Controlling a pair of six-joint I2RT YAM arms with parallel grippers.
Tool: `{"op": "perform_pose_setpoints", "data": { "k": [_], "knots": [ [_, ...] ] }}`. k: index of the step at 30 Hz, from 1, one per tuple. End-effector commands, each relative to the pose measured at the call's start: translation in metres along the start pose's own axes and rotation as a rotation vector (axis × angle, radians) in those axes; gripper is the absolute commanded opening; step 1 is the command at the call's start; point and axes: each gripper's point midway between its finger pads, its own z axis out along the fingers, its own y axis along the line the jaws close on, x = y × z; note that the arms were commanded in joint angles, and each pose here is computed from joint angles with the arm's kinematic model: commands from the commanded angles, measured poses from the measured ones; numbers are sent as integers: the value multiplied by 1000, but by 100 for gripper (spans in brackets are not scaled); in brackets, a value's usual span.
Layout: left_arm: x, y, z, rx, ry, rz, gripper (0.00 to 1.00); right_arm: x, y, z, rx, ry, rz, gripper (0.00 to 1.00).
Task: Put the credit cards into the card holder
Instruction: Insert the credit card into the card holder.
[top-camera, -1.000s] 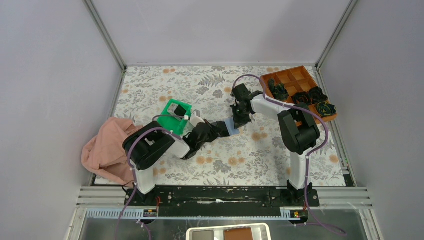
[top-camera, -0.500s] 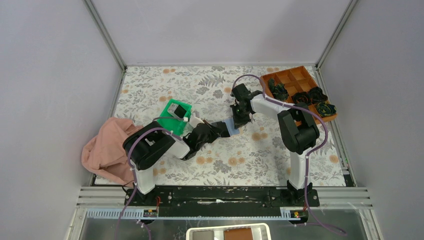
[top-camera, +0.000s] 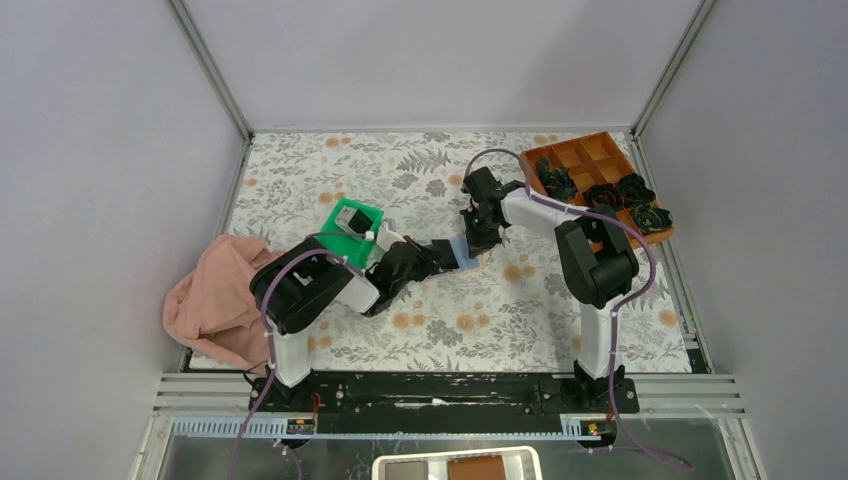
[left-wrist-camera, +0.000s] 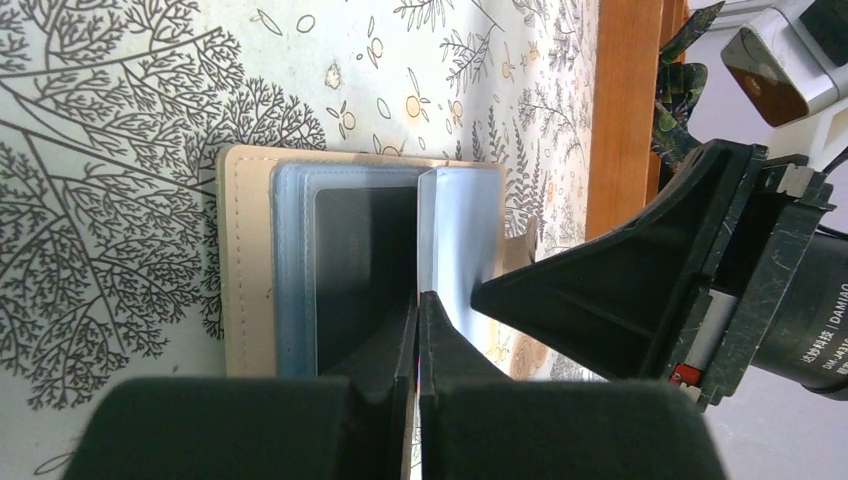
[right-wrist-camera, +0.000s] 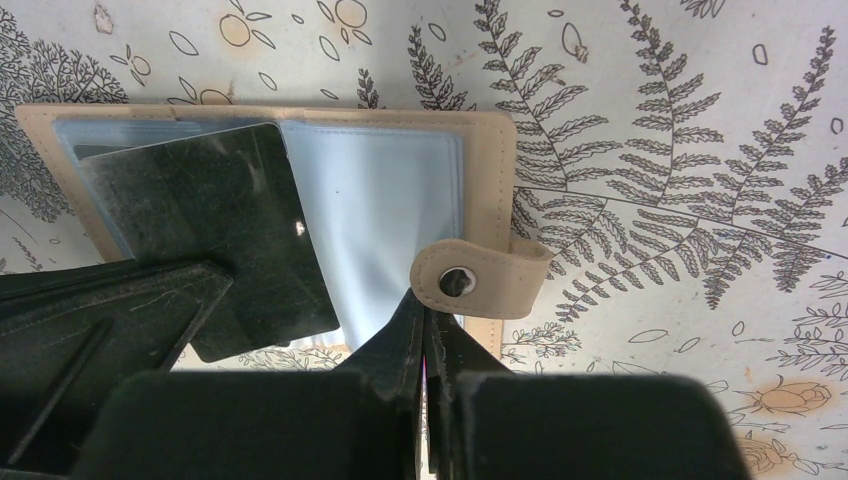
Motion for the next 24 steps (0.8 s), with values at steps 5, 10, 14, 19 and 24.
{"op": "perform_pose_setpoints", "data": {
  "k": [5, 10, 14, 19, 24],
  "knots": [
    [3, 22, 0, -3, 15, 0, 0, 5, -34, 29, 127, 24, -14, 0],
    [9, 23, -4, 33, 34, -23, 0, 5, -37, 29, 139, 24, -10, 0],
    [9, 22, -8, 54, 39, -31, 0, 4, -40, 29, 151, 27, -4, 0],
    [10, 22, -12, 66, 44, -30, 0, 3, -42, 29, 155, 26, 2, 0],
    [9, 17, -11, 90, 40, -37, 0, 4, -42, 30, 158, 32, 1, 0]
  ]
}}
